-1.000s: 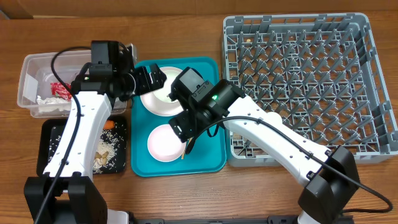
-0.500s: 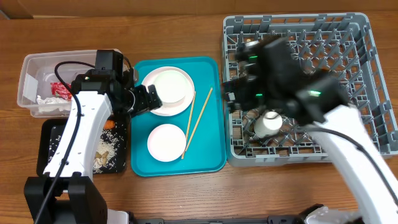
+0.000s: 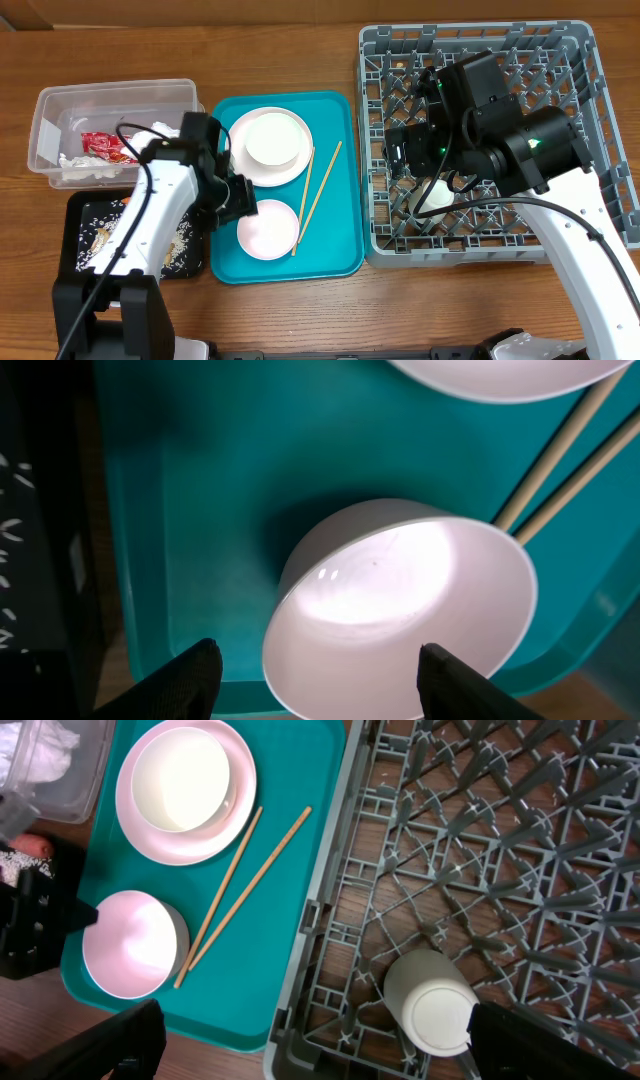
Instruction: Sort waste into correct bins and load items into the dishwasher
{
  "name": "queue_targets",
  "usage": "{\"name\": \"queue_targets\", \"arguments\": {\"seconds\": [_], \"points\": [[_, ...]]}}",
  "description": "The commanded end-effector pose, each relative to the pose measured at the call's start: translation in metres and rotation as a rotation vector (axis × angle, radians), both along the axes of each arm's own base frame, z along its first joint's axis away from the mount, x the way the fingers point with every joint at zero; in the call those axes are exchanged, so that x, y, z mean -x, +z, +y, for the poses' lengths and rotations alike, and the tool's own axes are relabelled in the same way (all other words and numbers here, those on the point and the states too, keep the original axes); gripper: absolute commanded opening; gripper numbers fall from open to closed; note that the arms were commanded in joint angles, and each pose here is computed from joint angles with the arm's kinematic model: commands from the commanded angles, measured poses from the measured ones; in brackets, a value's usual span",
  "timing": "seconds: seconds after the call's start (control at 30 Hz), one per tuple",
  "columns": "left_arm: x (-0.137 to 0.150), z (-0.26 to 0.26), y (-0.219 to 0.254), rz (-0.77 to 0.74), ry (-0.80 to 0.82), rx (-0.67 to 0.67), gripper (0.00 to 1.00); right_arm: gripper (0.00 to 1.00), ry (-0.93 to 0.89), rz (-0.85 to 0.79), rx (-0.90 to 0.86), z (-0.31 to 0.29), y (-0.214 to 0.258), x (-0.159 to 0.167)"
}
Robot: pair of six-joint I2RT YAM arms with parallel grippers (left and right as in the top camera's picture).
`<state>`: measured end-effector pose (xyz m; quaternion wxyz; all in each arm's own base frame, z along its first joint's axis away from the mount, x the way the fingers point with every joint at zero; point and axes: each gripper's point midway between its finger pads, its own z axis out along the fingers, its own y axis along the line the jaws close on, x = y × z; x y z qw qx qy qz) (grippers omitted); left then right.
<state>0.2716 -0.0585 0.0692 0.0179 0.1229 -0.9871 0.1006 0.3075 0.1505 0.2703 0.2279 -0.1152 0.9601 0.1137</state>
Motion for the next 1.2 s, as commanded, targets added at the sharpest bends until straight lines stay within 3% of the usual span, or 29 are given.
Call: {"name": "queue_targets", "arguments": {"seconds": [0.0,0.67,0.77,0.87,1.17], "points": [[0.007,-0.002,-0.01,0.014,-0.019,-0.006,0.65,1.0,-0.004,-0.001,0.011,-0.002,-0.003,-0.002],[0.015,-0.005,-0.046,-0.012,-0.006,-0.004,0.57,1.0,-0.004,0.003,0.013,-0.002,-0.004,-0.002],[0.014,-0.005,-0.046,-0.017,-0.006,-0.003,0.43,1.0,-0.004,0.003,0.013,-0.002,-0.004,-0.002],[0.012,-0.005,-0.045,-0.023,-0.006,-0.002,0.04,1.0,-0.004,0.003,0.014,-0.002,-0.004,-0.002],[-0.005,0.003,-0.014,-0.043,-0.004,-0.056,0.04,1.0,-0.004,0.006,0.014,-0.002,-0.004,-0.002]]}}
